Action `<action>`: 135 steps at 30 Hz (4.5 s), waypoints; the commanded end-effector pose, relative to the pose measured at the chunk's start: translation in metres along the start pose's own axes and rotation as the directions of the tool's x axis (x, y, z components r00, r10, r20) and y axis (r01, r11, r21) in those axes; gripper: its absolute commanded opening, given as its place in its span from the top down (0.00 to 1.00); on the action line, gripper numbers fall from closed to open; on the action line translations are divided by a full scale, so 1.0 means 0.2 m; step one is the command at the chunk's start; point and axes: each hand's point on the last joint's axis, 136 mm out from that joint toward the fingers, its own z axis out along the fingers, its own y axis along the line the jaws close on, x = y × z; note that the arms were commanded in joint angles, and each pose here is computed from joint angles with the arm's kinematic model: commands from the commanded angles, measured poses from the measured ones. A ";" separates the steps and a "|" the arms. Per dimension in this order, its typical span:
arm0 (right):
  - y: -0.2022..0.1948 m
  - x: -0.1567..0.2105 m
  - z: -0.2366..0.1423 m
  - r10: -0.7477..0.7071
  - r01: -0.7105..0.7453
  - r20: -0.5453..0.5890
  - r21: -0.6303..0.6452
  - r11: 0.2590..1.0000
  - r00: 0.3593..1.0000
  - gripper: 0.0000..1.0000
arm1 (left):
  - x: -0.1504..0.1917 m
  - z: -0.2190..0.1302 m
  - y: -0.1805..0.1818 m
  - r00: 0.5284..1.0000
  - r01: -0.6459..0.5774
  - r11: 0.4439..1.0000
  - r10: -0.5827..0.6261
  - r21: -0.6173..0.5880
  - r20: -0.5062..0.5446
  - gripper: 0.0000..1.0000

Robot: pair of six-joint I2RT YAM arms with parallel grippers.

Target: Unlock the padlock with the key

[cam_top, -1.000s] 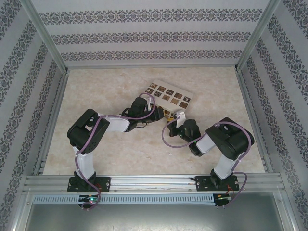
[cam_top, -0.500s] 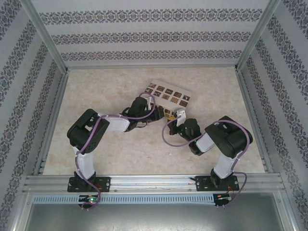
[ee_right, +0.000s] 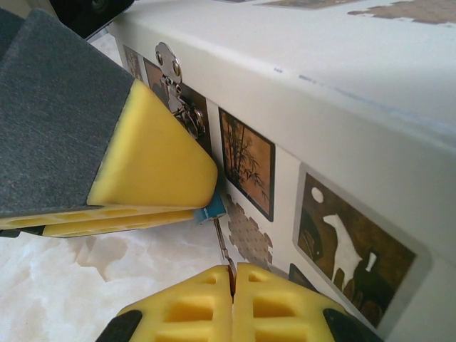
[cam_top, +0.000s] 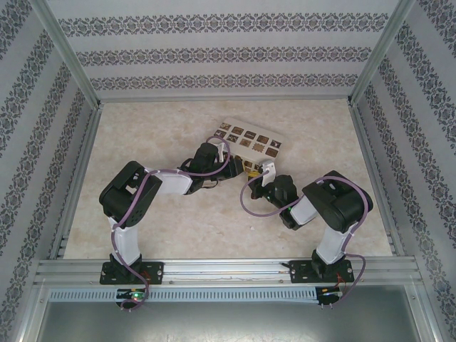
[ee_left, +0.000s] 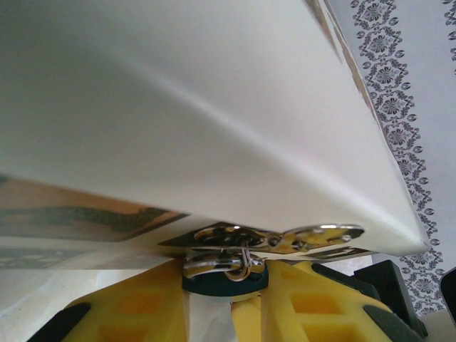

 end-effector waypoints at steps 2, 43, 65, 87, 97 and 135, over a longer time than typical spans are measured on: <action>0.02 -0.09 -0.01 0.014 -0.011 0.073 -0.034 0.999 0.997 1.00 | -0.05 -0.03 -0.16 1.000 -0.026 0.997 0.024 0.072 0.016 0.74; 0.09 -0.23 0.05 -0.037 0.053 0.144 -0.105 0.993 0.989 1.00 | -0.03 -0.05 -0.22 1.000 0.000 0.994 0.002 0.111 -0.019 0.74; 0.13 -0.27 0.05 0.007 0.027 0.133 -0.248 0.968 0.991 1.00 | 0.00 -0.09 -0.25 0.999 0.006 0.991 -0.001 0.137 -0.037 0.74; 0.21 -0.31 0.11 0.083 -0.042 0.095 -0.377 0.925 0.992 1.00 | 0.03 -0.10 -0.24 0.999 0.004 0.990 0.002 0.139 -0.043 0.74; 0.13 -0.22 0.11 -0.033 0.061 0.113 -0.262 0.963 0.993 1.00 | 0.03 -0.11 -0.25 0.998 0.009 0.990 -0.001 0.142 -0.057 0.74; 0.23 -0.46 0.14 -0.137 0.214 0.253 -0.307 0.927 0.958 1.00 | 0.08 -0.10 -0.24 0.994 0.006 0.992 0.008 0.127 -0.113 0.74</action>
